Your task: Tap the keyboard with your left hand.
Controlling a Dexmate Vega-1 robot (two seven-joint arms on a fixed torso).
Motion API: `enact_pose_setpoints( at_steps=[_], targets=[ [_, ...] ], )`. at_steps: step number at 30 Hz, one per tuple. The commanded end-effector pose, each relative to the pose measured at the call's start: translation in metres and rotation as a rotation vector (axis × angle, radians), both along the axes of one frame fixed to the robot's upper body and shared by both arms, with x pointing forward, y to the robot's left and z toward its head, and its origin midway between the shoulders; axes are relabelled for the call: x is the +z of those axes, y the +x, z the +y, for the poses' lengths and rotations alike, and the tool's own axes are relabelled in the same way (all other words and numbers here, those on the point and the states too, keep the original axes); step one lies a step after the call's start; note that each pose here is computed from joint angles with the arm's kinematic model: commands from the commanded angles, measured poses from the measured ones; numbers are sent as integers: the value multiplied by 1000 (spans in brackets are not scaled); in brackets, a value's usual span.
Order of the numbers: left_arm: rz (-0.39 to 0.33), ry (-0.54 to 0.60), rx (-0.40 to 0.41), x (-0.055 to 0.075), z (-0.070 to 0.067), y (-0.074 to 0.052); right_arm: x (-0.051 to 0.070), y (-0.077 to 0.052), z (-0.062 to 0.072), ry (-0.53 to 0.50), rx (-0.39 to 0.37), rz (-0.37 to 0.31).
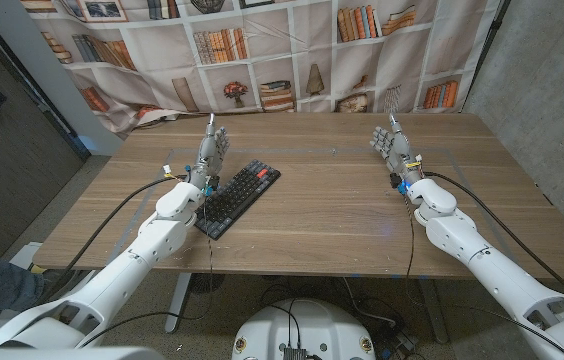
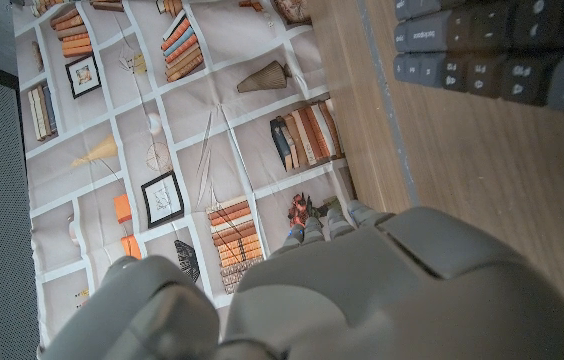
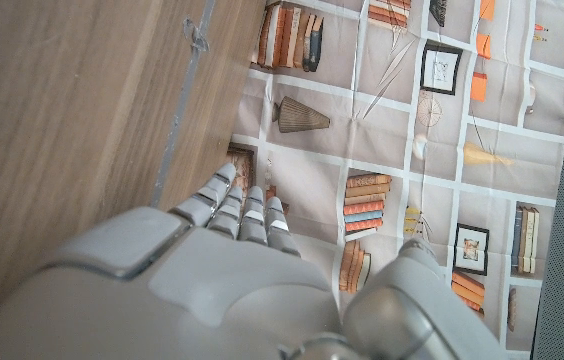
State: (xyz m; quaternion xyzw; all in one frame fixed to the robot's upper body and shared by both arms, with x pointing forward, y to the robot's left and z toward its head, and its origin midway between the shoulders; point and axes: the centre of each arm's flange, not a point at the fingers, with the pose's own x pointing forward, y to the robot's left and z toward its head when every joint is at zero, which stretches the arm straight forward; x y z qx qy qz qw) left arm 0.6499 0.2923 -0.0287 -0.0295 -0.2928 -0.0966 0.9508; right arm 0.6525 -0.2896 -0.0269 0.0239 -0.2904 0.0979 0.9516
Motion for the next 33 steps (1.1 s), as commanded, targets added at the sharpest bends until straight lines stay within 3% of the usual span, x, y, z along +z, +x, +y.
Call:
enact_pose_setpoints(
  at_steps=[1,9,20,33],
  targets=[
    [-9,-12,6,0,4,-8,-2,-3,2,-5,-42,-4],
    [-45,26,-1,8,2,-20,-4,-8,2,-7,-60,-7],
    [-68,58,2,4,6,-34,-9,-19,-1,-3,-84,-7],
    [-123,140,47,2,1,-67,-4,-28,-2,-8,-99,-34]
  ],
)
